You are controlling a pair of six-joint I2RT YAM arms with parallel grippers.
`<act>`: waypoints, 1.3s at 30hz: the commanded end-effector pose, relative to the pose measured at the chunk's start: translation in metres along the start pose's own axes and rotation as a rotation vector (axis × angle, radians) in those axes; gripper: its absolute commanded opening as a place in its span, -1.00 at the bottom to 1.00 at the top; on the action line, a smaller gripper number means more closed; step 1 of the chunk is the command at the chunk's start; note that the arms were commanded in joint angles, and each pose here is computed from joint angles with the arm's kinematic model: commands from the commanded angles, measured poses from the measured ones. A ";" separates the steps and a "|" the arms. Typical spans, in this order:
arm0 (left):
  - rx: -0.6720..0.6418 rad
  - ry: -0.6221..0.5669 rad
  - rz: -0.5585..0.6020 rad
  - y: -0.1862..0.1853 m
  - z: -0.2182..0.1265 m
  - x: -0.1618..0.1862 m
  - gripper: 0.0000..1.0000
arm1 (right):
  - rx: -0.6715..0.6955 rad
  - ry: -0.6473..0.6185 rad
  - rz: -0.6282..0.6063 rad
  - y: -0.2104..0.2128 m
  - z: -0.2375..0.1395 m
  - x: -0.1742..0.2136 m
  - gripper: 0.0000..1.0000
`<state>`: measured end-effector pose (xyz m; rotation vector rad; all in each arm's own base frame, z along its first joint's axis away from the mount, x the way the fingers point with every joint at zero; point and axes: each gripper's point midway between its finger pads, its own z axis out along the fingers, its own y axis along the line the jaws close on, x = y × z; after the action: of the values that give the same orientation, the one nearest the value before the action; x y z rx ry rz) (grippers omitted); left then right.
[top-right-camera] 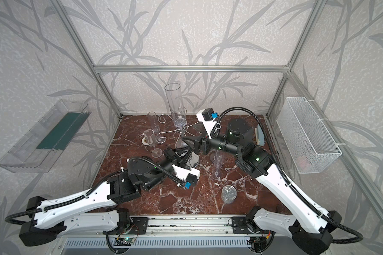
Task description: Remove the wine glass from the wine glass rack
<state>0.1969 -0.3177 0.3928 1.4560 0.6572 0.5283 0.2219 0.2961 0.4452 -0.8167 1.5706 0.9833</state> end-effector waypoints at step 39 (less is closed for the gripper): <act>-0.083 -0.100 -0.366 0.060 -0.042 -0.009 0.49 | 0.062 -0.097 -0.188 0.011 -0.008 -0.029 -1.00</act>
<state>0.1823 -0.3084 0.4007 1.3876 0.7244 0.4094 0.2227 0.3106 0.4530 -0.8705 1.4911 0.8716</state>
